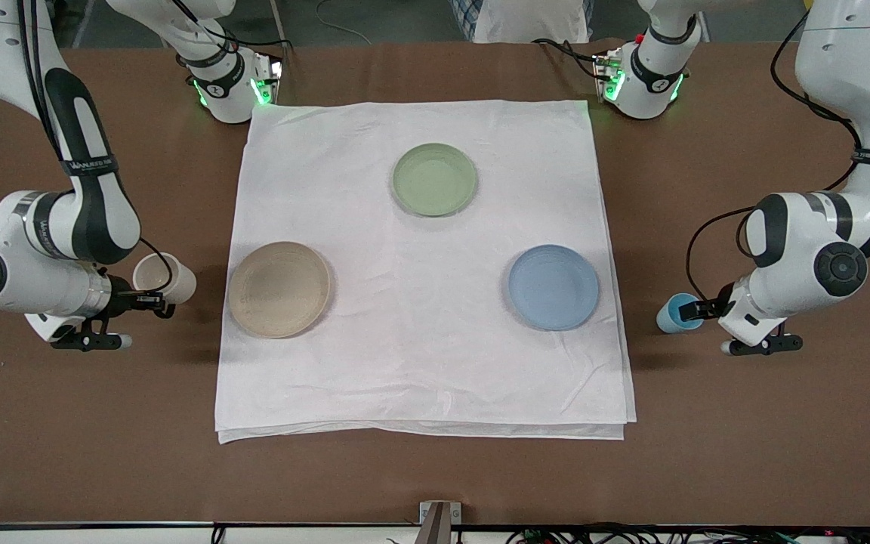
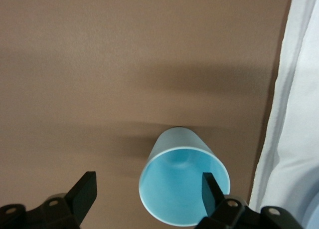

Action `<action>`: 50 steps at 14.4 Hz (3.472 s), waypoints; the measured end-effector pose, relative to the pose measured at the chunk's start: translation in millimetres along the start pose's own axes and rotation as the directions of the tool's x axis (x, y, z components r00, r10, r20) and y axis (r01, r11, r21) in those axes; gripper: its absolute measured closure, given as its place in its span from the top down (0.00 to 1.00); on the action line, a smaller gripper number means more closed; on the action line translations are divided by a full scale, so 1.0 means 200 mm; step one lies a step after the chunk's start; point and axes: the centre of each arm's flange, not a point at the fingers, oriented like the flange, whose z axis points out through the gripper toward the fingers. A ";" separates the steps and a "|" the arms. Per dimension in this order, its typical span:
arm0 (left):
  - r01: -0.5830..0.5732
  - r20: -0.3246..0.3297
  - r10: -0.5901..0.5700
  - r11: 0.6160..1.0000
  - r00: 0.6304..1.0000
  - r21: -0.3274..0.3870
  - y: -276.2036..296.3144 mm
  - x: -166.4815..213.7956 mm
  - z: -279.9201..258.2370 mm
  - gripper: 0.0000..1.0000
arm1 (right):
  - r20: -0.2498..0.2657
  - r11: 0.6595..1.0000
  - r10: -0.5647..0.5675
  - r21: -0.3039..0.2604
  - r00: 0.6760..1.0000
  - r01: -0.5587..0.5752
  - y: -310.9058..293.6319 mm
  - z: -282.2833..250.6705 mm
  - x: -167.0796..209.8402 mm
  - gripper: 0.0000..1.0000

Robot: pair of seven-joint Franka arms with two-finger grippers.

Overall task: Place blue cup in blue plate and white mug in gray plate
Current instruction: 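Lower the mug with the right gripper while the left gripper lifts the cup, then release the mug with the right gripper while the left gripper carries the cup, then lower the blue cup onto the blue plate with the left gripper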

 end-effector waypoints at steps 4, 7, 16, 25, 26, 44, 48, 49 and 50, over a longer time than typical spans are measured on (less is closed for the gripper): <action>0.017 0.035 -0.017 1.000 0.999 -0.001 -0.06 -0.03 0.13 0.81 | -0.001 0.995 0.083 0.063 0.997 -0.082 -0.49 -0.08 -0.08 0.19; 0.015 0.032 -0.015 1.000 0.999 -0.004 -0.05 -0.02 0.18 0.49 | -0.064 0.990 0.122 0.075 0.990 -0.117 -0.88 0.09 -0.21 0.19; -0.034 -0.064 0.033 0.999 0.997 -0.023 0.11 0.03 -0.08 0.04 | -0.117 0.986 0.153 0.079 0.981 -0.144 -0.93 0.17 -0.24 0.43; 0.176 0.005 -0.176 0.982 0.984 -0.063 0.93 -0.29 -0.46 0.04 | -0.022 1.000 -0.006 -0.014 1.000 0.006 -0.53 -0.49 -0.09 1.00; 0.194 0.016 -0.193 0.979 0.981 -0.063 0.99 -0.32 -0.43 0.04 | 0.005 0.999 -0.022 -0.040 1.000 0.023 -0.44 -0.58 -0.10 1.00; 0.302 0.039 -0.301 0.953 0.953 -0.015 1.37 -0.51 -0.05 0.04 | 0.077 0.998 -0.036 -0.057 0.996 0.041 0.03 -1.26 -0.32 1.00; 0.350 0.045 -0.349 0.937 0.936 -0.020 1.18 -0.45 0.11 0.07 | 0.006 0.998 -0.042 -0.053 0.999 0.042 0.03 -1.34 -0.52 1.00; 0.354 0.045 -0.353 0.935 0.935 -0.023 1.16 -0.43 0.12 0.07 | -0.004 0.998 -0.045 -0.051 0.999 0.044 0.03 -1.36 -0.59 1.00; 0.354 0.041 -0.353 0.935 0.935 -0.027 1.16 -0.43 0.11 0.11 | -0.012 0.998 -0.048 -0.049 0.999 0.047 0.02 -1.38 -0.66 1.00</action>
